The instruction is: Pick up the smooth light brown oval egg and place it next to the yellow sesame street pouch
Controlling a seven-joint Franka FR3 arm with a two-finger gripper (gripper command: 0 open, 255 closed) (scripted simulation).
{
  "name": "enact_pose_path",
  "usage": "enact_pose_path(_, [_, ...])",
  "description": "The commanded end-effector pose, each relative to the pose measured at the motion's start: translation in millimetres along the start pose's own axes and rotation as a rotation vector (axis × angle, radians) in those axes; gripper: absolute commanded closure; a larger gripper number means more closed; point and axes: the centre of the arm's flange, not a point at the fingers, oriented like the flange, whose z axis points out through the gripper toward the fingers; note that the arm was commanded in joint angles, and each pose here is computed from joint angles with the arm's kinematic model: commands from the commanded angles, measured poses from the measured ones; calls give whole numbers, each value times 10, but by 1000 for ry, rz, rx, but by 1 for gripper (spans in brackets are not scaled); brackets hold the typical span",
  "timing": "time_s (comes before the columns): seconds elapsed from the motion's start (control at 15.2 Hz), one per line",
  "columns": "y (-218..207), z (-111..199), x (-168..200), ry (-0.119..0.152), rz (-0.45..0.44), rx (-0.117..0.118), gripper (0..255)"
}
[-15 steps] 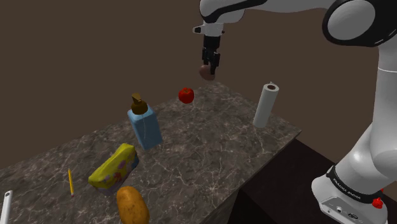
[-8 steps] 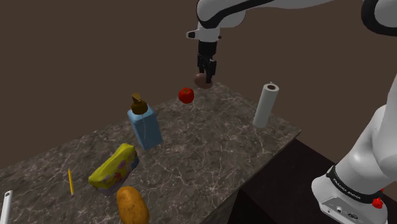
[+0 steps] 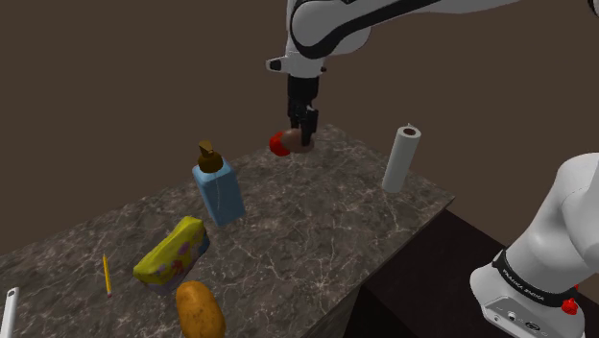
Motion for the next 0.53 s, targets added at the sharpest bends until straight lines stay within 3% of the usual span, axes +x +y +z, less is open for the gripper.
enact_pose_path(0.0, [-209,33,175,0,1,0,255])
enact_pose_path(0.46, [-935,175,729,0,1,0,255])
